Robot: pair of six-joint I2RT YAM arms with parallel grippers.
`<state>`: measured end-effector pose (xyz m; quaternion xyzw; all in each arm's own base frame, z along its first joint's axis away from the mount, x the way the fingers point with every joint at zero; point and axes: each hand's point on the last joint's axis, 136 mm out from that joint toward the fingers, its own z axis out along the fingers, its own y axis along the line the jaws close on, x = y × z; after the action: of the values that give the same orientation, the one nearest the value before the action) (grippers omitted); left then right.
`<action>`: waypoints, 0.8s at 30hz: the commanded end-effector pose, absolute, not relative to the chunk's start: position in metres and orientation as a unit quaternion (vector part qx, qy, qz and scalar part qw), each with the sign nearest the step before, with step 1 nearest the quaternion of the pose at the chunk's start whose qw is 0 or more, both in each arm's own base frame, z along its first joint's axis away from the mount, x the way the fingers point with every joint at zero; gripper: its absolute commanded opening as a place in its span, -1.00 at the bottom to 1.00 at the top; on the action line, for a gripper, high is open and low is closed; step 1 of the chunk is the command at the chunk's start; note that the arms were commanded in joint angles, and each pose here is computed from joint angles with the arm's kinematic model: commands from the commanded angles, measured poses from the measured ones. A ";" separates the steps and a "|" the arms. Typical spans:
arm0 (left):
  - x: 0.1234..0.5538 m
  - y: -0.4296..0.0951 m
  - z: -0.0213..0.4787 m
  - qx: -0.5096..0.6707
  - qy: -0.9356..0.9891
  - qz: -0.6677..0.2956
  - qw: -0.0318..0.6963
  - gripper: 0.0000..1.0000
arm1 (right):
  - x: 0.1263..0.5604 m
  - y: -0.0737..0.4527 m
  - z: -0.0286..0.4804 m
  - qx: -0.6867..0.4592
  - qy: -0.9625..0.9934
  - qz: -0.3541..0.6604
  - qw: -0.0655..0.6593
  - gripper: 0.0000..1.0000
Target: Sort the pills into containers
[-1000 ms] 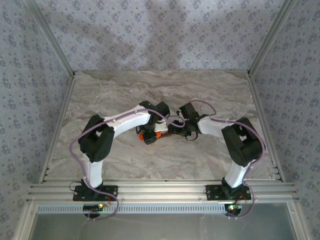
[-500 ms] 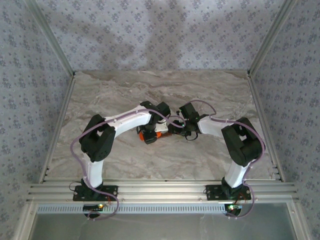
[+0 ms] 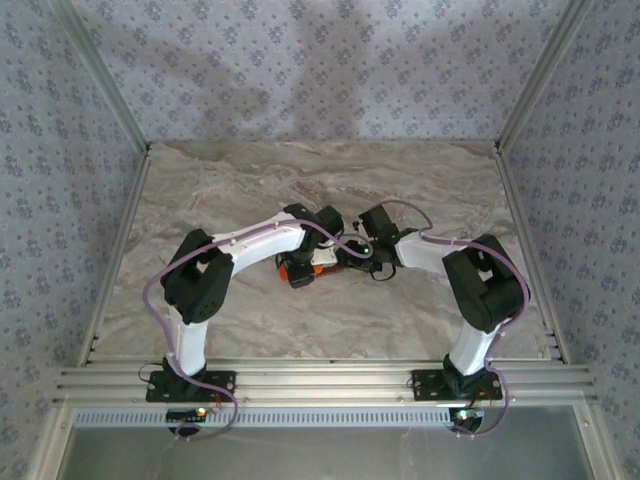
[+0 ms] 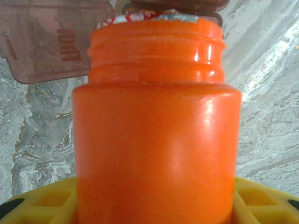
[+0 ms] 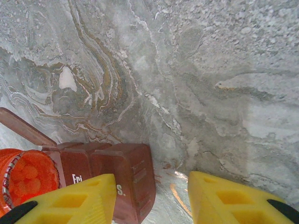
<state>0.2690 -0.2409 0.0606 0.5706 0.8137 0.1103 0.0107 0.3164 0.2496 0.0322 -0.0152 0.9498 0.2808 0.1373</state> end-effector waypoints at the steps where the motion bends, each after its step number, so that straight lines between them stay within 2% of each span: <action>1: 0.268 -0.238 0.061 0.583 0.803 0.124 -0.001 -1.00 | 0.308 0.241 0.017 -0.003 0.959 0.261 0.110 -0.07; 24: 0.277 -0.239 0.080 0.584 0.799 0.138 0.027 -1.00 | 0.307 0.239 0.016 -0.003 0.960 0.259 0.110 -0.07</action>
<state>0.2741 -0.2395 0.0638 0.5769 0.8067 0.1269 0.0176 0.3165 0.2494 0.0323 -0.0147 0.9497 0.2814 0.1368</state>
